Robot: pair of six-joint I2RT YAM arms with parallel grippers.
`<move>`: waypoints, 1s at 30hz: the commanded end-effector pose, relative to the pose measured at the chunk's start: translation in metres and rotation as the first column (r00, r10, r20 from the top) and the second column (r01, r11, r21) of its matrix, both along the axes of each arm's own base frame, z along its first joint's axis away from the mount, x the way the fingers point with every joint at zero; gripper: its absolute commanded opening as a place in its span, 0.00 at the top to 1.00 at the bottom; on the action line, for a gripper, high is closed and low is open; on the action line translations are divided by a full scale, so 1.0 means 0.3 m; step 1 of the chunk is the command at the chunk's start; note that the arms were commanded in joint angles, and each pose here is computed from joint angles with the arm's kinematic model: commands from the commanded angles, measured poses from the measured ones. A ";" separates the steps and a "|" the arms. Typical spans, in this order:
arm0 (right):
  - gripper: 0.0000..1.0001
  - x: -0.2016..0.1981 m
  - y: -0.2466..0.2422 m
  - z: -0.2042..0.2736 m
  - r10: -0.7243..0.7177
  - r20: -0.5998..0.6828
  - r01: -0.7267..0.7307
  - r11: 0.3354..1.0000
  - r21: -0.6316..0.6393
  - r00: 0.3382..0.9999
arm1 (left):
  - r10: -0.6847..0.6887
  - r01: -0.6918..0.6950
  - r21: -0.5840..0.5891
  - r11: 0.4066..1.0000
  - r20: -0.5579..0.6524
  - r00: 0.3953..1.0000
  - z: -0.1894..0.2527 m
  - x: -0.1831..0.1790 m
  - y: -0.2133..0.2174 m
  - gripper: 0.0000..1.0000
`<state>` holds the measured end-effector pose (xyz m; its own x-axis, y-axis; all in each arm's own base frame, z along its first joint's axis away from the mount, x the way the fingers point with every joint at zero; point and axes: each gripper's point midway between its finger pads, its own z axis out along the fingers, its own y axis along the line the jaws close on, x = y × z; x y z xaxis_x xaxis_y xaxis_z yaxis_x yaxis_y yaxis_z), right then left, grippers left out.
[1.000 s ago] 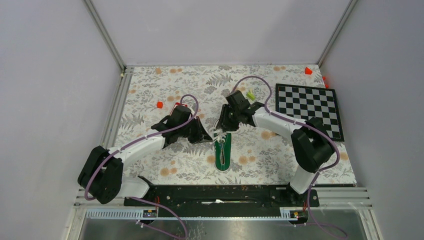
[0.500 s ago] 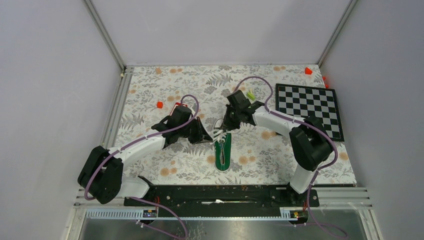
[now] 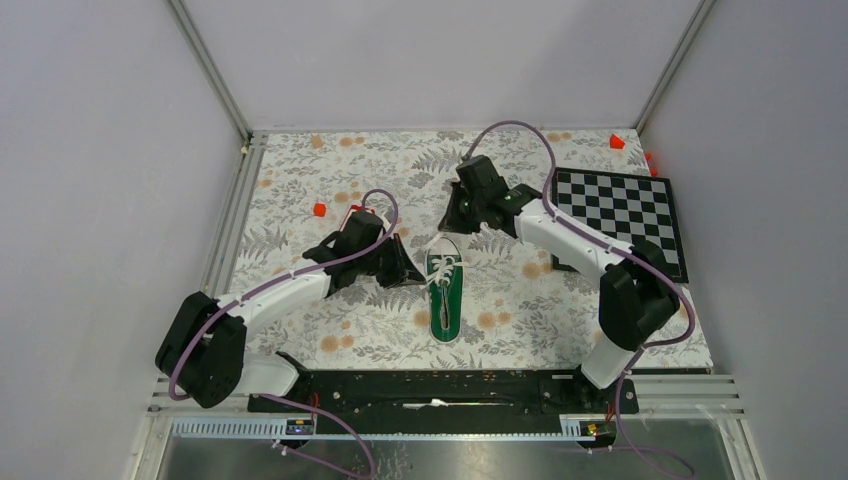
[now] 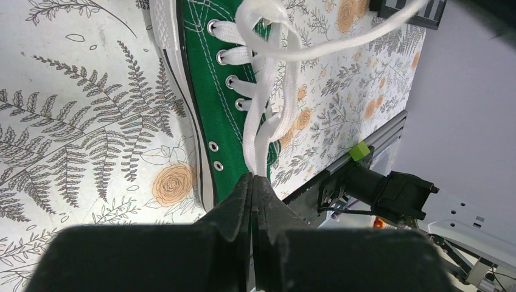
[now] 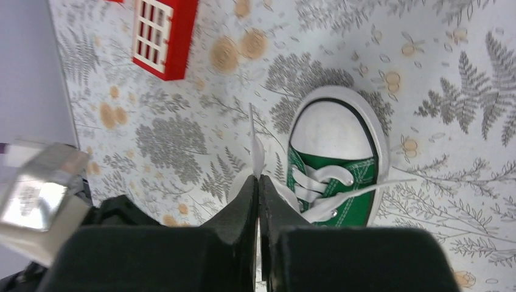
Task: Tie the shoes
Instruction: Cross the shoelace with the shoelace.
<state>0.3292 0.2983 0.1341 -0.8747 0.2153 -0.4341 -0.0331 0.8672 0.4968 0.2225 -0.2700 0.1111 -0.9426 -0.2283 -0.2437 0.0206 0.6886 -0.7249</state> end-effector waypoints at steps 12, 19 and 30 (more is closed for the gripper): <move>0.89 0.222 0.105 0.196 -0.034 0.133 0.031 0.999 0.025 0.991 | 0.000 0.001 -0.016 1.000 0.060 0.998 0.039 0.039 -0.022 1.00; 0.41 0.209 0.068 0.259 -0.024 0.165 0.027 1.000 -0.014 0.986 | -0.009 0.010 -0.021 1.000 0.062 0.998 0.056 0.052 -0.037 1.00; 0.39 -0.087 -0.015 0.181 0.238 0.220 -0.250 0.968 0.028 0.946 | 0.034 -0.035 0.050 0.998 0.025 0.999 0.062 0.058 -0.002 1.00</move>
